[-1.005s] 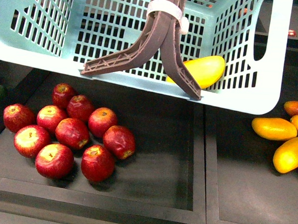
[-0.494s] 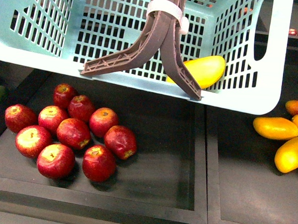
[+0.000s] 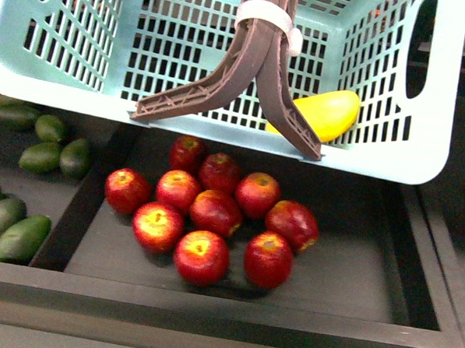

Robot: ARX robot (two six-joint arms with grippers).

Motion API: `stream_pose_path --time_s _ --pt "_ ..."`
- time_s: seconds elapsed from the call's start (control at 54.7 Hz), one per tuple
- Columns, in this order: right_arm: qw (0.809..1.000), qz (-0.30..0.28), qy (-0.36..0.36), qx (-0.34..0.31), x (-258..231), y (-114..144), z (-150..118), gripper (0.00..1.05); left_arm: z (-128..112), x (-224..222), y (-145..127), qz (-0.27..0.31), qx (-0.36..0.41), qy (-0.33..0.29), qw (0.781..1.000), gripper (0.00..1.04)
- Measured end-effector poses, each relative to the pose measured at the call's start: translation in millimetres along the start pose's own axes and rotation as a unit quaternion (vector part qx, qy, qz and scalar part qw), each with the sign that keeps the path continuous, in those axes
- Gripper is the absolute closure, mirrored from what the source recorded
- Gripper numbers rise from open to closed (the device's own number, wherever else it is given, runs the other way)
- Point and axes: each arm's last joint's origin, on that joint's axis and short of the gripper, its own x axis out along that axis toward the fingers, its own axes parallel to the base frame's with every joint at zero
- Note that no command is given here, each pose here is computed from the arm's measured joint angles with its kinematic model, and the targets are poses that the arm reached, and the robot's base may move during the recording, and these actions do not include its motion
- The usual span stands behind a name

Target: Pick mango and avocado into basket

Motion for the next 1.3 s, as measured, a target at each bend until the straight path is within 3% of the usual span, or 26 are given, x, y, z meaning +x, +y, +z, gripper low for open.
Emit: stream_pose_path --time_s 1.298 --pt "1.000 0.001 0.001 0.000 0.0 0.0 -0.1 0.08 0.4 -0.7 2.8 0.005 -0.003 -0.001 1.000 0.98"
